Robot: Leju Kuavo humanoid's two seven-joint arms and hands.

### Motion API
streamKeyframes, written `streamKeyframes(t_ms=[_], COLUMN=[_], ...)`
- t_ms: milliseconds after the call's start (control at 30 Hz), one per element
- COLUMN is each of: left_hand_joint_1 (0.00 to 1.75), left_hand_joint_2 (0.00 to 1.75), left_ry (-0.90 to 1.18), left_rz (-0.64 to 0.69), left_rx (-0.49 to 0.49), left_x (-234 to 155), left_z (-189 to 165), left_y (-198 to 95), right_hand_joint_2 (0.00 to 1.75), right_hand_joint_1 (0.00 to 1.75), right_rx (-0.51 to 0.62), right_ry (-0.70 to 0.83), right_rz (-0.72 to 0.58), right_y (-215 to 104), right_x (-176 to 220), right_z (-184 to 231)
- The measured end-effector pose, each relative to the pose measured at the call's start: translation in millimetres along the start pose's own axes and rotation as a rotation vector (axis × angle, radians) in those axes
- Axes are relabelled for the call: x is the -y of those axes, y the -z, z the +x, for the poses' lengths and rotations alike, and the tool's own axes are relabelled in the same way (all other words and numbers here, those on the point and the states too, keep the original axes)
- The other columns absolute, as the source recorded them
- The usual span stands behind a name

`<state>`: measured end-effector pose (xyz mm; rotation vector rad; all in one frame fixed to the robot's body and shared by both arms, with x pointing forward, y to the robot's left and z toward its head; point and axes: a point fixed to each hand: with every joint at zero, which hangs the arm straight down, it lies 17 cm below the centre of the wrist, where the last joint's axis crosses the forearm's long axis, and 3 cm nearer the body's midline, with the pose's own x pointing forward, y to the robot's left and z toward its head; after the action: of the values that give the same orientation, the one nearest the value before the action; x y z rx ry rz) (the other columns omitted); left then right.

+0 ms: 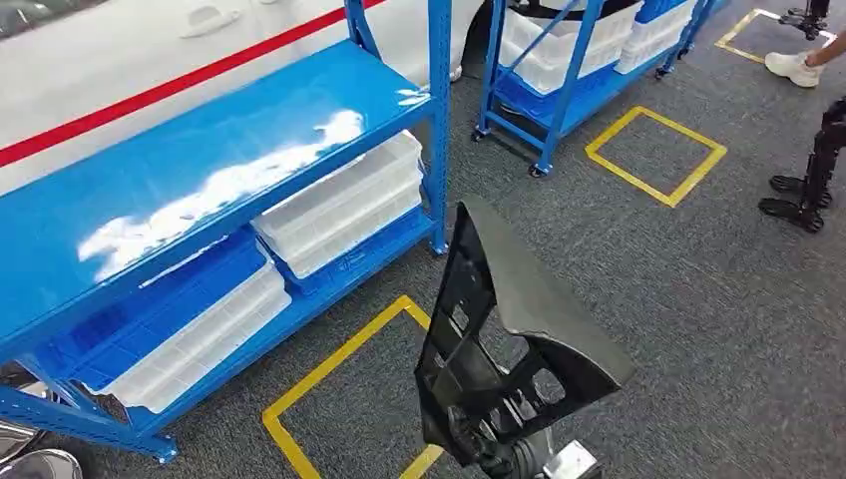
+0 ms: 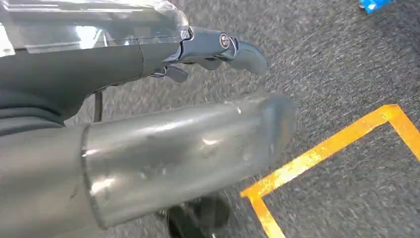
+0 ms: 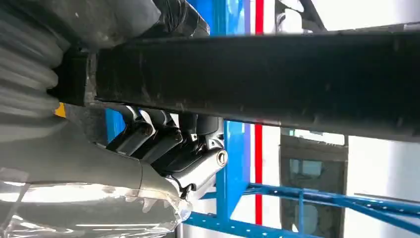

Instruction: Take the parts from the cabinet and place them on the table.

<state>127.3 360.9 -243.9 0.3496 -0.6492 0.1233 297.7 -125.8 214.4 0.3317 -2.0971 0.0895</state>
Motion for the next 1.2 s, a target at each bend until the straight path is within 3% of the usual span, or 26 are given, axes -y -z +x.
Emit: streamKeyframes(t_ms=[533,967,1200], left_hand_joint_1=[0.00,0.00,0.00], left_hand_joint_2=[0.00,0.00,0.00], left_ry=[-0.134,-0.097,-0.080], left_rz=[0.084,0.034,0.018], left_rx=[-0.008,0.037,0.052], left_x=[-22,-4,3], left_z=[1,18,21], left_y=[4,7,6], right_hand_joint_2=[1.75,1.75,1.75], right_hand_joint_1=[1.75,1.75,1.75], right_rx=[0.008,0.024,0.008], right_ry=[0.046,0.026,0.016], right_rz=[0.026,0.032,-0.032], right_y=[1,6,-11], right_x=[-11,-12,0], right_z=[-12,-10,-10])
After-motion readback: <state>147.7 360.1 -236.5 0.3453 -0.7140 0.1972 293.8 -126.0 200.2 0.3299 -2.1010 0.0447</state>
